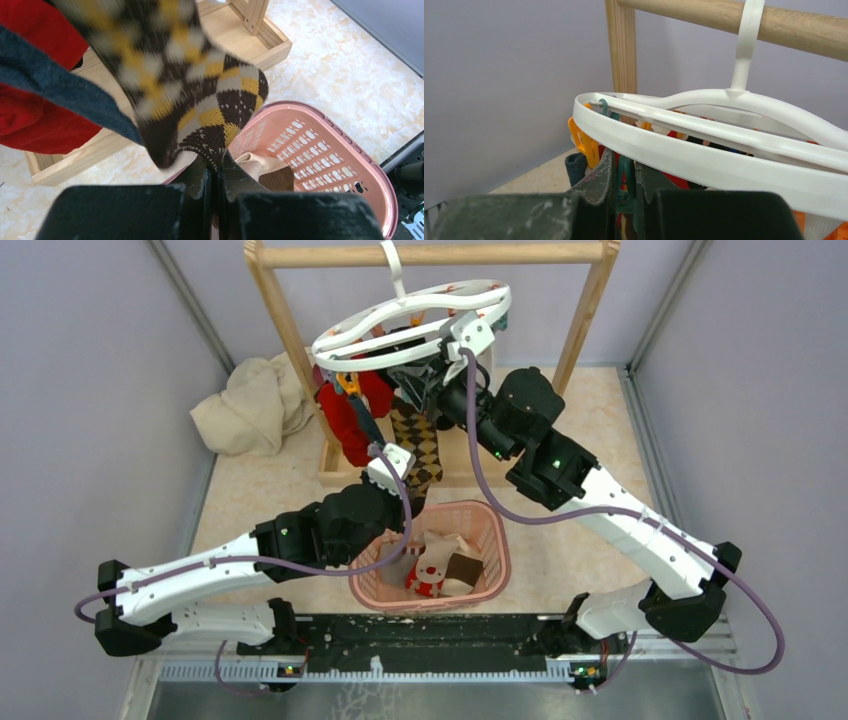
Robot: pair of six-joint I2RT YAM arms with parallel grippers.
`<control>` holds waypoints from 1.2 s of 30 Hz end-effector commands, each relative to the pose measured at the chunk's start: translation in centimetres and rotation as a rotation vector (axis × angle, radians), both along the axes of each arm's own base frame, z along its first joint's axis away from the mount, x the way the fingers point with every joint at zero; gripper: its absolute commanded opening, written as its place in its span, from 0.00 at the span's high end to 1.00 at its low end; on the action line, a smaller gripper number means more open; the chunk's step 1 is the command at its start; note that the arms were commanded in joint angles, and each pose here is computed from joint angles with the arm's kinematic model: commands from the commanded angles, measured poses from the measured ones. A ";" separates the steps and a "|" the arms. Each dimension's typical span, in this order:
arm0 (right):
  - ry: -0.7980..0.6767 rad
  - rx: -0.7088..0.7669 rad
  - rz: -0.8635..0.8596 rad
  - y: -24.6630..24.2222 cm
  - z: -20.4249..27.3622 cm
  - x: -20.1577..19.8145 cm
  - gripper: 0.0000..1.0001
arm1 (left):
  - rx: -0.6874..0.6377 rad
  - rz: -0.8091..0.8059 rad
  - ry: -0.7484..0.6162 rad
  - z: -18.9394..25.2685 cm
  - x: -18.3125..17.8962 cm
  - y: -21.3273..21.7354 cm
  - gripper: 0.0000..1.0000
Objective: Remove the socks clipped to the hanger
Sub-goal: Remove the sock from the hanger.
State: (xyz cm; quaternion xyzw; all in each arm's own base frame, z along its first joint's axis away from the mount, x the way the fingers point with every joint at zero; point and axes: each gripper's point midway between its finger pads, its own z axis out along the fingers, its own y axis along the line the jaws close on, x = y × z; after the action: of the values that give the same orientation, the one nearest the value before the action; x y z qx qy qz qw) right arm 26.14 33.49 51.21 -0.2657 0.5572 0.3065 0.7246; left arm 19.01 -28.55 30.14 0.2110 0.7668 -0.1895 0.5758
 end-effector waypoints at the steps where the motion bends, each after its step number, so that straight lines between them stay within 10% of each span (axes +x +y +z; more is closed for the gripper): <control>1: -0.059 0.066 0.026 -0.2 3.2 -1.0 1.00 | -0.018 -0.008 0.001 0.2 -0.2 -0.1 1.00; 20: -0.019 0.067 -0.003 -1.3 1.4 -1.1 0.98 | -0.079 -0.078 0.003 2.4 -1.1 -0.8 1.00; 23: 0.000 0.061 -0.016 -1.7 0.4 -1.1 0.59 | -0.092 -0.102 0.006 3.1 -1.4 -1.1 1.00; 29: 0.034 0.077 -0.051 -3.3 -1.1 -1.4 0.17 | -0.133 -0.166 0.012 4.6 -2.3 -1.9 1.00; 36: 0.065 0.075 -0.107 -6.0 -2.6 -2.0 0.12 | -0.197 -0.247 0.019 6.9 -3.6 -2.4 1.00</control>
State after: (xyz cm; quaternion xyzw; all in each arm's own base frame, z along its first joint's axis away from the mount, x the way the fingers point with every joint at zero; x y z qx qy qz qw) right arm 25.34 30.31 46.23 -0.2378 0.5993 0.2898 0.7073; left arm 16.68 -30.69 33.44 0.2477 0.7441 -0.2783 0.5546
